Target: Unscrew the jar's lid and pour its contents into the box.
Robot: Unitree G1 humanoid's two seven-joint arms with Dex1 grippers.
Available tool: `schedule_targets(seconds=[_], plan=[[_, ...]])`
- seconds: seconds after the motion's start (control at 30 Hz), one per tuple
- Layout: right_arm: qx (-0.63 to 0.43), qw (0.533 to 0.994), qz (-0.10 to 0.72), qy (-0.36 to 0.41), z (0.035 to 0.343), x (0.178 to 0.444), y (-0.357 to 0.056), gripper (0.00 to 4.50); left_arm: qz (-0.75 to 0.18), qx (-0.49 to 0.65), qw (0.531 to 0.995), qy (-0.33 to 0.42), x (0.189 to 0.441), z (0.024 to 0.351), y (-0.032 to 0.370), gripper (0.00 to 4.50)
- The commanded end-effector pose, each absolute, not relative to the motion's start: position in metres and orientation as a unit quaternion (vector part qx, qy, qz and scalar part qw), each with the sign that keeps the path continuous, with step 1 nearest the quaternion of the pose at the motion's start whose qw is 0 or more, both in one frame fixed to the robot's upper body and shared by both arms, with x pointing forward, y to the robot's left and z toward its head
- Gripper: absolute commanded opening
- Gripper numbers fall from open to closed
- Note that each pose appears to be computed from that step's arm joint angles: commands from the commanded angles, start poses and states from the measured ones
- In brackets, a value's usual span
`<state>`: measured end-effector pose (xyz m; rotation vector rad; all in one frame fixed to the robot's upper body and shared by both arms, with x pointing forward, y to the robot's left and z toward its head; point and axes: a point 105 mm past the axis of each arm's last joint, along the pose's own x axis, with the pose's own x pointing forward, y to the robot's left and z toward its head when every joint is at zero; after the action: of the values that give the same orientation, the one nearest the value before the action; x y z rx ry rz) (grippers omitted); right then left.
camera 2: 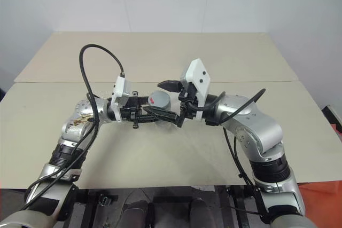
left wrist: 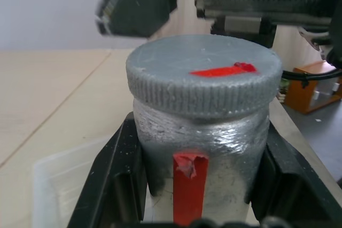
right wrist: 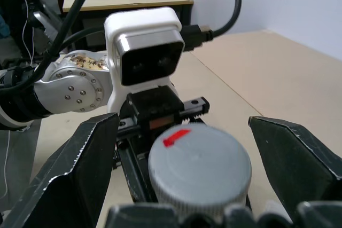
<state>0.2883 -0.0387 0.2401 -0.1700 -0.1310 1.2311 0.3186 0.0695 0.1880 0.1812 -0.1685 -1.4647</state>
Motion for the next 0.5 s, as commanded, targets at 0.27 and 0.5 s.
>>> schedule_targets(seconds=[0.27, 0.5], plan=[[-0.087, 0.81, 0.576, -0.065, 0.2405, 0.2911, -0.0369, 4.32, -0.672, 0.1, 0.727, -0.103, 0.3154, 0.1984, 0.0673, 2.03], [-0.089, 0.806, 0.581, -0.077, 0.2437, 0.2911, -0.0374, 2.75, -0.671, 0.101, 0.727, -0.103, 0.3141, 0.1972, 0.068, 2.03]])
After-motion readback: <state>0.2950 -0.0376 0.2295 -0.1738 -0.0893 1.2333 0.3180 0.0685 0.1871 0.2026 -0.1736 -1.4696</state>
